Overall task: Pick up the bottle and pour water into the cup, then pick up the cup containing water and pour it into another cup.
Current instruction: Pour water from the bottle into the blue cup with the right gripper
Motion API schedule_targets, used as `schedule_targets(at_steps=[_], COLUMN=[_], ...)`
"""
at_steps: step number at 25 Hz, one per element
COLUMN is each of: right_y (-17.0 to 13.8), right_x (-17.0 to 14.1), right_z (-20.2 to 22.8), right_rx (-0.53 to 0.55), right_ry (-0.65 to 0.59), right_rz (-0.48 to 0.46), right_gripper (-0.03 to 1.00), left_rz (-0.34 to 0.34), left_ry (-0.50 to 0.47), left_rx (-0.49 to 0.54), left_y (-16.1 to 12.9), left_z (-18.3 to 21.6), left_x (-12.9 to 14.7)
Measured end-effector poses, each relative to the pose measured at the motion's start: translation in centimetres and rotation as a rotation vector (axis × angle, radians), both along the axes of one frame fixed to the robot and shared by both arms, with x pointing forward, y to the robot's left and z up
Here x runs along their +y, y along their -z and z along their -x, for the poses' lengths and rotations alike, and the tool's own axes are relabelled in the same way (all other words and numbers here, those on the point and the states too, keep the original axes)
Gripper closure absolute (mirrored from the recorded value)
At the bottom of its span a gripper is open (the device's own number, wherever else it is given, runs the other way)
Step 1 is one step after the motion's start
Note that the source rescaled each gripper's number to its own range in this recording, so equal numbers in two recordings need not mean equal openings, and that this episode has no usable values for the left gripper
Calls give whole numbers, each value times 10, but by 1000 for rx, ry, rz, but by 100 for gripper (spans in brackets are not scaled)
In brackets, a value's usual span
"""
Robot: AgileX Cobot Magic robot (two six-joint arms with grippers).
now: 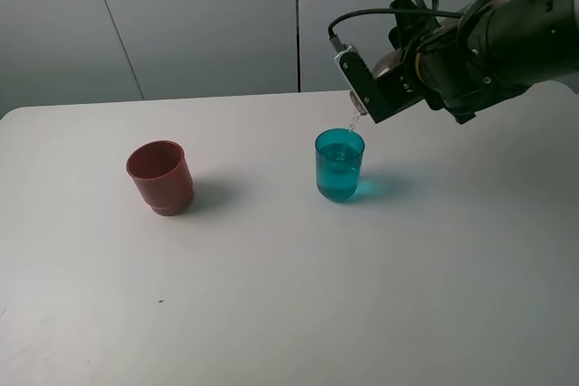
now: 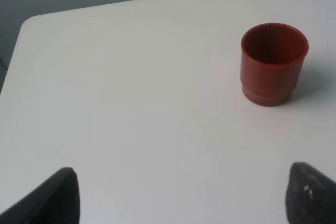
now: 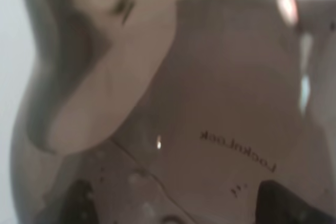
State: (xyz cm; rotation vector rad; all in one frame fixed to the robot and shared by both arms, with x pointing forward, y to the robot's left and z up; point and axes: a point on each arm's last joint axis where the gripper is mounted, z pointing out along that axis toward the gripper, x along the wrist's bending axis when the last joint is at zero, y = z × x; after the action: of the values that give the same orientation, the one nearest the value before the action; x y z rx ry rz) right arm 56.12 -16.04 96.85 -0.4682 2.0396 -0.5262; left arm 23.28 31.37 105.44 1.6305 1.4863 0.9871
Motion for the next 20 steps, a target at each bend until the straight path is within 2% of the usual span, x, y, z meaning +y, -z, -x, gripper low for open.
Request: schedule_targets(at_steps=[20], right_y=[-2], right_x=[8], right_z=[5], right_rx=[-10], right_ry=[-32], right_rz=[75], right_gripper=[93], left_rz=[0], left_ry=[0], left_rx=[0], left_y=[0], left_z=[0], left_x=[0])
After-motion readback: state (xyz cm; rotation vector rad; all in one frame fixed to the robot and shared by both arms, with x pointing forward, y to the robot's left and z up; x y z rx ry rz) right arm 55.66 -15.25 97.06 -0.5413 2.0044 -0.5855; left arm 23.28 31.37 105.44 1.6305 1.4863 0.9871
